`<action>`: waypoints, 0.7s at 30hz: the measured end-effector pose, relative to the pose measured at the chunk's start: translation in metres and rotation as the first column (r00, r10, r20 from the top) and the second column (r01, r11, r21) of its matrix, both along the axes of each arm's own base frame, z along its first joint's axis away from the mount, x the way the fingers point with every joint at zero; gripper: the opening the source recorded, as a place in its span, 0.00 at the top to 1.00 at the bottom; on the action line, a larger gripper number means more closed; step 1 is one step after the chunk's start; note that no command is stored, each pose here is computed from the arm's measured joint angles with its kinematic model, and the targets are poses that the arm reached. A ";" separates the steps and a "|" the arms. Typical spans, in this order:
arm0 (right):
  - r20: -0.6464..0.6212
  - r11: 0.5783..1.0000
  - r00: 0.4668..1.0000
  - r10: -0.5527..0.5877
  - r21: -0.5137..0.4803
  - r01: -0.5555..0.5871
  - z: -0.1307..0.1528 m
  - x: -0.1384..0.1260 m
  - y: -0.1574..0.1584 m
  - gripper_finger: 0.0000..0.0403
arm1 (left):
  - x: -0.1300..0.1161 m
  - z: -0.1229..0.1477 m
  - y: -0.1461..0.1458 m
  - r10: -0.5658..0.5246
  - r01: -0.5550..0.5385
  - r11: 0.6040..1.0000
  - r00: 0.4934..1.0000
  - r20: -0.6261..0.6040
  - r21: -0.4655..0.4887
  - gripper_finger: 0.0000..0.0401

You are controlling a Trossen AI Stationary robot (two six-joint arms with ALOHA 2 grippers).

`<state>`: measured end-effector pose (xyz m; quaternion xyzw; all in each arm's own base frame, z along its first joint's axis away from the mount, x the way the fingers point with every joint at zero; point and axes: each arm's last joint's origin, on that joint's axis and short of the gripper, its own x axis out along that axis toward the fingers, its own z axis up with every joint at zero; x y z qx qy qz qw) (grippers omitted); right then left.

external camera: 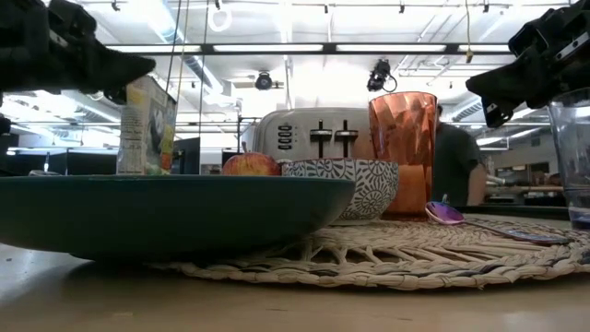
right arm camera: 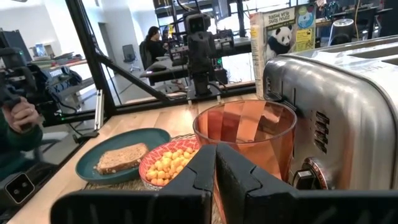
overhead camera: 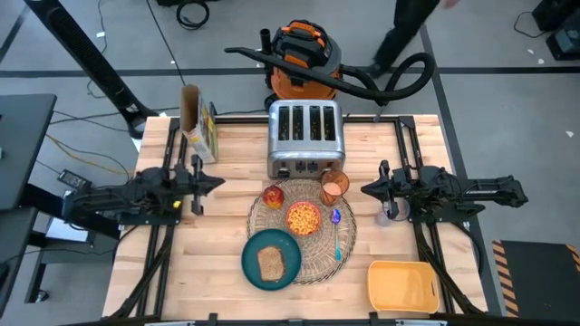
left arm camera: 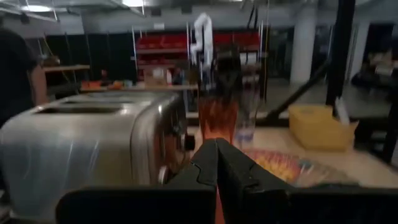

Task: Arrange a breakfast setting
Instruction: Return to Home Position

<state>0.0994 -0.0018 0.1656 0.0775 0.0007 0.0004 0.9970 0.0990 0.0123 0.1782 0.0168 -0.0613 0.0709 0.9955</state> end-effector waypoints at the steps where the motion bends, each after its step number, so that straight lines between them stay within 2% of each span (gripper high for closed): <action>1: 0.000 1.000 1.000 0.000 0.000 0.000 0.000 0.000 0.000 0.94 | -0.002 0.001 0.000 -0.002 0.002 1.000 1.000 0.019 -0.010 0.99; 11: 0.003 1.000 1.000 -0.002 0.000 0.002 0.000 0.000 0.000 0.94 | -0.003 -0.002 -0.002 -0.030 0.030 0.998 1.000 -0.002 -0.048 0.95; 21: 0.003 1.000 1.000 -0.004 0.000 0.004 0.000 0.000 0.000 0.94 | -0.003 -0.002 -0.002 -0.029 0.028 0.999 1.000 -0.003 -0.043 0.95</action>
